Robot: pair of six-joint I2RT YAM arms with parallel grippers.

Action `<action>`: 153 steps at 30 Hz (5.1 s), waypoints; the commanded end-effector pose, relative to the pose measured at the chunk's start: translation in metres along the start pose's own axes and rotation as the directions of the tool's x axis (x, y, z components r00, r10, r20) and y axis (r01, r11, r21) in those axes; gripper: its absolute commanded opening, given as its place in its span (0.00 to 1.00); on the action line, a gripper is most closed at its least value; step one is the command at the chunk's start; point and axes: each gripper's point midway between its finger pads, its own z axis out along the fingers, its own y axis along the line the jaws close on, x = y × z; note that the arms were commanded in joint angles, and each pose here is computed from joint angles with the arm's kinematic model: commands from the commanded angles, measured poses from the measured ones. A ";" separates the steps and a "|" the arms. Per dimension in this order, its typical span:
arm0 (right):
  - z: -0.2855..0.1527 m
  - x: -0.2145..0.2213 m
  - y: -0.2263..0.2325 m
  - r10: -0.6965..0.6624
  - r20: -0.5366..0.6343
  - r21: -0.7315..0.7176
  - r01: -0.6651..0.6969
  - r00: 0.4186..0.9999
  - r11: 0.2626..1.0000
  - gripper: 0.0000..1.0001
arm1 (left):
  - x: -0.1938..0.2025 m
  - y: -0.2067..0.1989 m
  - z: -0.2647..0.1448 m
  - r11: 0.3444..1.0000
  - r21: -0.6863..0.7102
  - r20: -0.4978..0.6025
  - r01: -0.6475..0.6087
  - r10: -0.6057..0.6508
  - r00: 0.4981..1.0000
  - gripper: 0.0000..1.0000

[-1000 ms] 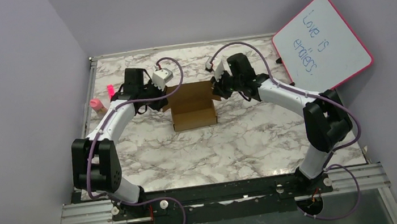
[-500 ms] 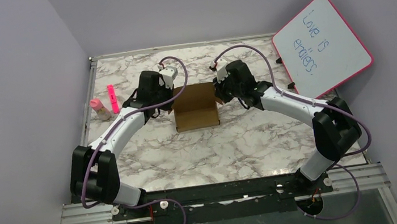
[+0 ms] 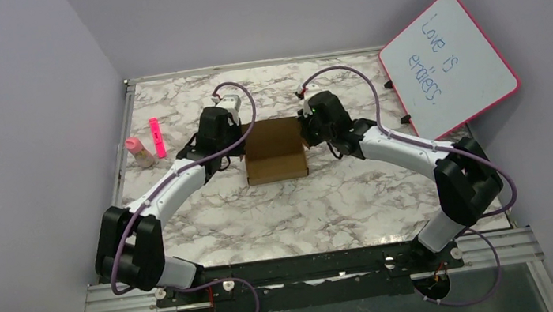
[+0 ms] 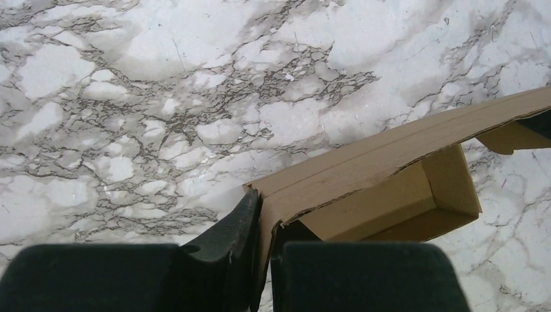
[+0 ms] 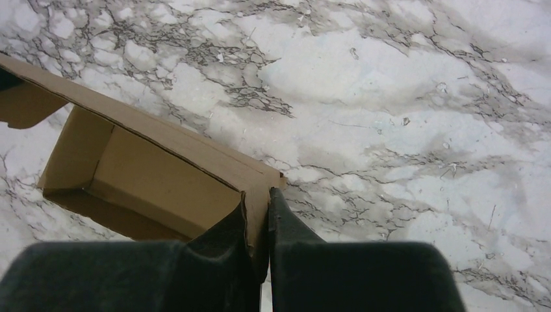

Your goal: Fold the paper box

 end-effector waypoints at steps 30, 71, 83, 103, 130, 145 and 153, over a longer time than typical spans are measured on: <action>-0.022 -0.010 0.004 -0.030 0.209 0.001 0.030 0.977 1.000 0.54 | -0.013 0.015 -0.040 0.984 -0.124 0.236 0.128 -0.096 0.967 0.50; -0.024 0.004 0.000 -0.084 0.221 -0.043 0.096 0.972 0.994 0.17 | 0.016 0.009 -0.039 0.965 0.231 0.057 -0.129 0.119 0.991 0.39; -0.025 0.004 0.003 0.026 0.211 -0.059 -0.014 0.977 0.998 0.13 | 0.009 0.000 -0.040 0.967 0.215 0.031 0.136 -0.146 0.989 0.19; -0.024 0.003 0.006 0.252 0.225 -0.056 -0.246 0.941 0.968 0.13 | 0.002 -0.017 -0.031 0.915 0.162 0.150 0.368 -0.392 0.908 0.17; -0.016 0.017 0.014 0.313 0.195 -0.074 -0.304 0.930 0.950 0.22 | 0.015 -0.022 -0.030 0.851 0.191 0.171 0.489 -0.519 0.837 0.22; -0.014 0.026 0.023 0.311 0.179 -0.085 -0.300 0.933 0.950 0.23 | 0.013 -0.033 -0.038 0.776 0.261 0.151 0.574 -0.620 0.770 0.24; -0.014 0.034 0.022 0.300 0.175 -0.074 -0.292 0.938 0.954 0.23 | 0.028 -0.030 -0.035 0.788 0.232 0.142 0.570 -0.607 0.782 0.26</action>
